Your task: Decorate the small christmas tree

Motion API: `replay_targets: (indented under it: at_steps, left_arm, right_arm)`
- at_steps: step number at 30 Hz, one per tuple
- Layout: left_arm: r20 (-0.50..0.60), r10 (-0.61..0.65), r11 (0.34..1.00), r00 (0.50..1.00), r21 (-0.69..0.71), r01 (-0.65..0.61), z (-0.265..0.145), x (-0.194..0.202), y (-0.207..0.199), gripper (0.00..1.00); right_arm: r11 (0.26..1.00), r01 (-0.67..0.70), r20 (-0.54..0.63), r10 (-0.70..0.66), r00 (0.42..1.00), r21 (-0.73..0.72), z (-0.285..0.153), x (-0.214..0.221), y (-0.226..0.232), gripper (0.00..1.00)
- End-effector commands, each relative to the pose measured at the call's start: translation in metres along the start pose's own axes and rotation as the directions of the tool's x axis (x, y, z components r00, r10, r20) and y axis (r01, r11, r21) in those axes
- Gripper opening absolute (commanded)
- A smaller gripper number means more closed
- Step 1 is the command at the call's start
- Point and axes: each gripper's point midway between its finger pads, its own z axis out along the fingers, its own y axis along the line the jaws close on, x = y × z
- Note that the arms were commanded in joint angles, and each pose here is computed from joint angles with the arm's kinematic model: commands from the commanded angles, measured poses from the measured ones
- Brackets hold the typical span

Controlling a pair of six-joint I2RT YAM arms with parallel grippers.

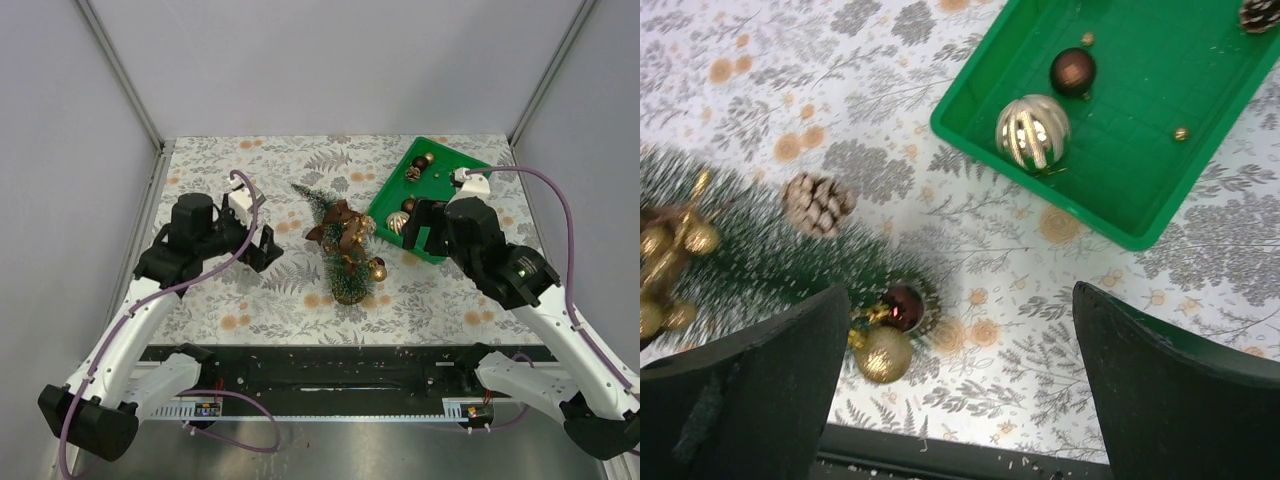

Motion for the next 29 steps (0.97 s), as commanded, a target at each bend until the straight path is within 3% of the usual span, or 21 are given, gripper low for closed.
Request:
replay_targets:
  at_steps: [1, 6, 19, 29]
  left_arm:
    - [-0.090, -0.053, 0.958, 0.995, -0.287, 0.025, -0.026, 0.005, 0.046, 0.99]
    - [-0.112, -0.078, 0.827, 0.991, -0.562, 0.002, -0.052, 0.002, 0.099, 0.99]
    - [-0.125, -0.111, 0.684, 0.986, -0.729, -0.015, -0.095, -0.001, 0.129, 0.99]
    - [-0.048, -0.163, 0.684, 0.986, -0.725, 0.078, -0.103, -0.007, 0.130, 0.99]
  right_arm:
    - [0.998, -0.043, 0.078, 0.039, 0.996, 0.048, 0.012, -0.024, -0.017, 0.99]
    - [0.971, -0.218, 0.045, 0.215, 0.976, 0.097, 0.041, -0.024, -0.061, 0.99]
    - [0.949, -0.258, 0.024, 0.258, 0.966, 0.181, 0.053, -0.012, -0.098, 0.99]
    - [0.933, -0.313, -0.006, 0.319, 0.948, 0.178, 0.073, -0.003, -0.107, 0.99]
